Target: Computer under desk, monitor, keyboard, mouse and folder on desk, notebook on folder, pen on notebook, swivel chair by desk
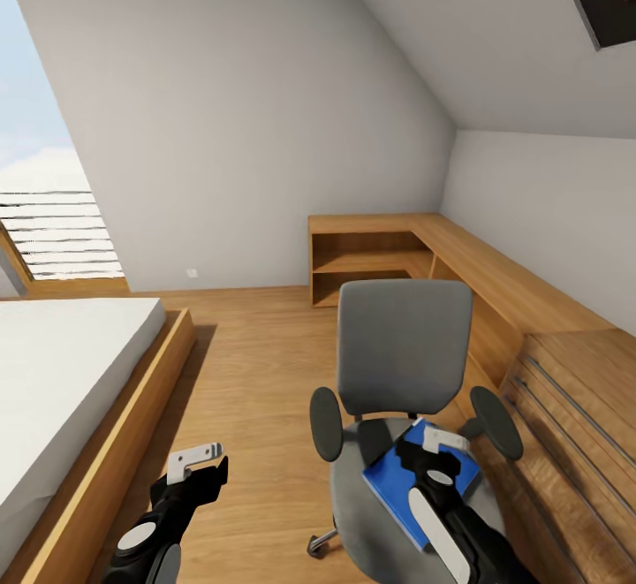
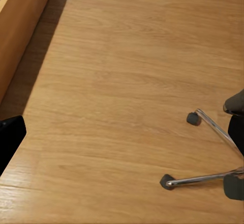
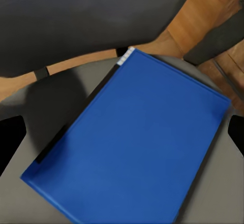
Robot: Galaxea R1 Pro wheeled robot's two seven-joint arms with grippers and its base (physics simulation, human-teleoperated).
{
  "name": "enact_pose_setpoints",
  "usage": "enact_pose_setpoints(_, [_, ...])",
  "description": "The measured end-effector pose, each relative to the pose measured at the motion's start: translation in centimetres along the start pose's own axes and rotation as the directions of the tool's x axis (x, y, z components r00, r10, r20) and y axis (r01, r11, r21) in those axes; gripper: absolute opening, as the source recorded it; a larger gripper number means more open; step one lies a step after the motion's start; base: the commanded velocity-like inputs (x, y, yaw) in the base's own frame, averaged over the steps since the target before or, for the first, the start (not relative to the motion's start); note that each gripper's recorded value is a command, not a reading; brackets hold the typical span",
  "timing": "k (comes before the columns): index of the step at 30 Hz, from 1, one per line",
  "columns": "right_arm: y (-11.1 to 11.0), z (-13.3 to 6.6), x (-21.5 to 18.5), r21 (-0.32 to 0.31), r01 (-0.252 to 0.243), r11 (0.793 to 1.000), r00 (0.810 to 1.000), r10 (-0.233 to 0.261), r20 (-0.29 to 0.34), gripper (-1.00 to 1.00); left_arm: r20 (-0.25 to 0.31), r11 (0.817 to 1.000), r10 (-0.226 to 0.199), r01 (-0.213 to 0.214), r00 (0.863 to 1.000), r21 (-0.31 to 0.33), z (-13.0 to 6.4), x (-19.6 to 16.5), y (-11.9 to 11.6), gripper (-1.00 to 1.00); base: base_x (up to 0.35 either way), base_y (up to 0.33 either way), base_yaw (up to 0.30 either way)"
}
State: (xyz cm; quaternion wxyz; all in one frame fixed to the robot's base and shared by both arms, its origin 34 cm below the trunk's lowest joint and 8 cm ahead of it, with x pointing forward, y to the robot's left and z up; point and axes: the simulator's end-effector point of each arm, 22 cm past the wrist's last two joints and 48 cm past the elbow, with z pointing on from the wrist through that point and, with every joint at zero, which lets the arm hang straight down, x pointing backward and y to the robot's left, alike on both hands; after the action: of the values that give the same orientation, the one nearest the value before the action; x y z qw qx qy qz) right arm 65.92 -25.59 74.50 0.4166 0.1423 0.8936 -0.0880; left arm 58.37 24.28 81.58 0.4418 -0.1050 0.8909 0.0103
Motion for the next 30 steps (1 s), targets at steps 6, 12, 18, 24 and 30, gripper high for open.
enact_pose_setpoints(6, [1.0, 1.6, 0.8, -0.078, 0.050, 0.996, 0.999, -0.048, 0.024, 1.00, 0.000, 1.000, -0.001, 0.001, 1.000, 0.001, 0.0, 0.0, 0.0, 1.00, 0.000, 0.000, 0.000])
enact_pose_setpoints(12, [1.2, 3.2, 1.9, -0.114, 0.086, 0.990, 0.996, -0.082, 0.040, 1.00, 0.000, 1.000, -0.002, 0.002, 1.000, 0.002, 0.2, 0.3, -0.1, 1.00, 0.000, 0.000, 0.000])
enact_pose_setpoints(18, [0.8, 4.6, 2.1, -0.106, 0.089, 0.990, 0.994, -0.081, 0.076, 1.00, 0.000, 1.000, -0.002, 0.002, 1.000, 0.003, 0.8, 1.0, -0.1, 1.00, 0.000, 0.000, 0.000])
enact_pose_setpoints(24, [1.4, 5.2, 2.7, -0.113, 0.084, 0.990, 0.994, -0.076, 0.081, 1.00, 0.000, 1.000, -0.001, 0.001, 1.000, 0.004, 1.4, 1.8, -0.1, 1.00, 0.000, 0.000, 0.000])
enact_pose_setpoints(30, [2.5, 5.3, 1.8, -0.134, 0.069, 0.989, 0.993, -0.054, 0.108, 1.00, 0.000, 1.000, -0.002, 0.002, 1.000, 0.002, 2.0, 2.5, 0.1, 1.00, 0.000, 0.000, 0.000])
